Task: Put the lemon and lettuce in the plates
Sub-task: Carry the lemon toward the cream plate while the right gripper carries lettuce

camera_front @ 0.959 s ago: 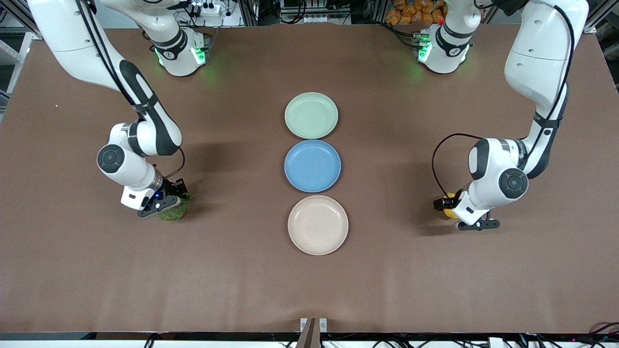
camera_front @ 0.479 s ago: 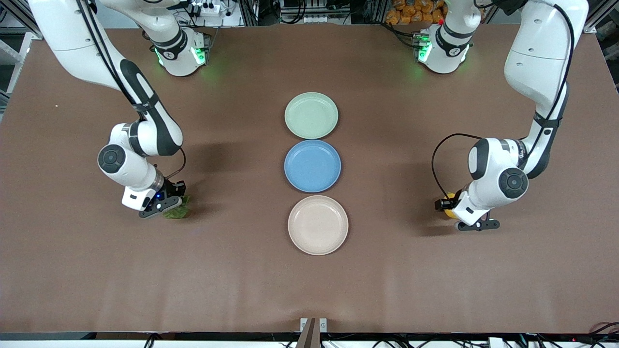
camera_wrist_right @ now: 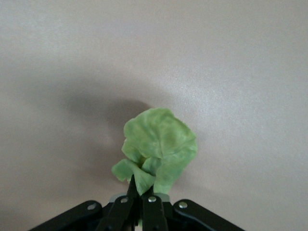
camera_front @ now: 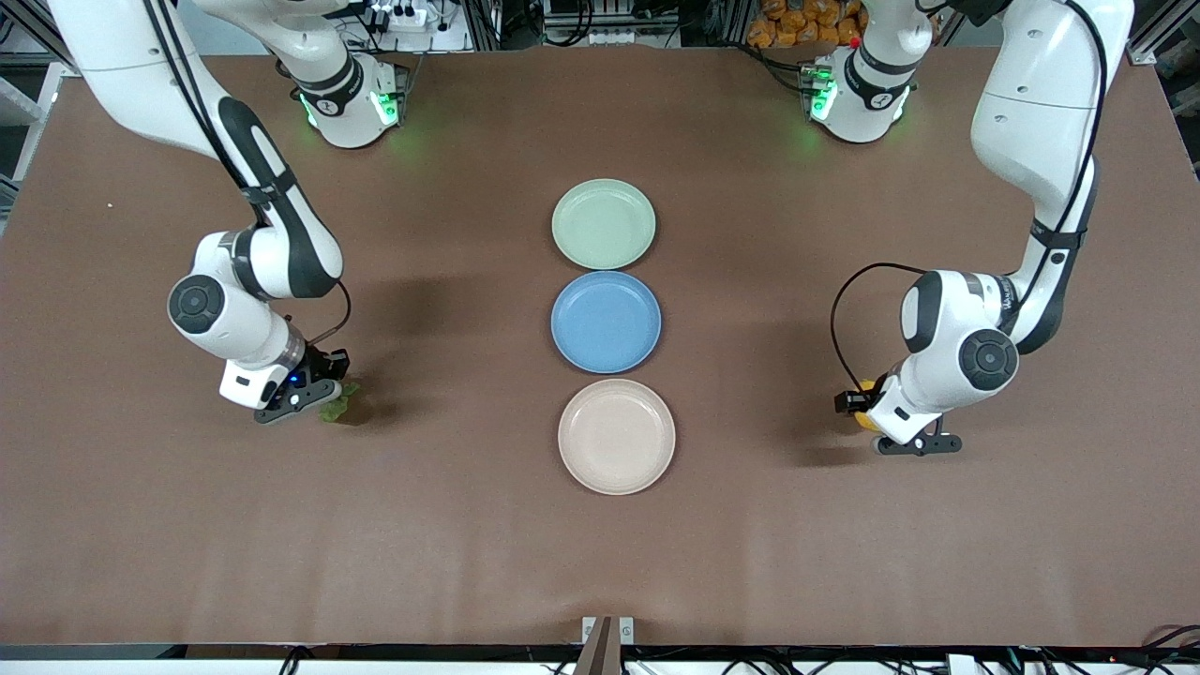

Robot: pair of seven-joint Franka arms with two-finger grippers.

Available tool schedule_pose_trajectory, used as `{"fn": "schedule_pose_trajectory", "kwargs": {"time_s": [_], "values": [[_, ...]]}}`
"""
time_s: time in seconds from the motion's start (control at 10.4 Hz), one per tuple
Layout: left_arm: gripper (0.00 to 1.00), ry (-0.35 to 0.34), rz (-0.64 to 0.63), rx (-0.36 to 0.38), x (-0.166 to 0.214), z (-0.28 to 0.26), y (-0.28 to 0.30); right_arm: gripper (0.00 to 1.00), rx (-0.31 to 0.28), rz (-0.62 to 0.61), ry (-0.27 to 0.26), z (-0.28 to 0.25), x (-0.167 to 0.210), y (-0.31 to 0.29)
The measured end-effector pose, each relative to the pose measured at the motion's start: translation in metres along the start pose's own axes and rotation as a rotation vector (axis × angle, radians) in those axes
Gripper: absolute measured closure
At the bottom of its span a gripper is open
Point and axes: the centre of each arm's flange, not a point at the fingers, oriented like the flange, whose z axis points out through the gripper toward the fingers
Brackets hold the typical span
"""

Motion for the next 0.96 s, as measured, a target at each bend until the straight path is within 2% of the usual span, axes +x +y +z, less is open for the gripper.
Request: {"fn": "schedule_pose_trajectory", "kwargs": {"time_s": [0.38,0.67,0.96], "values": [[0.41,0.047,0.021,-0.014,0.022,-0.063,0.044,0.95,0.032,-0.005,-0.08,-0.049,0.0,-0.004],[0.41,0.078,-0.021,-0.05,0.019,-0.082,0.098,0.95,0.053,-0.005,-0.131,-0.103,0.01,-0.011],[0.41,0.082,-0.107,-0.103,0.013,-0.086,0.158,0.95,0.091,0.043,-0.129,-0.135,0.023,-0.02]]}}
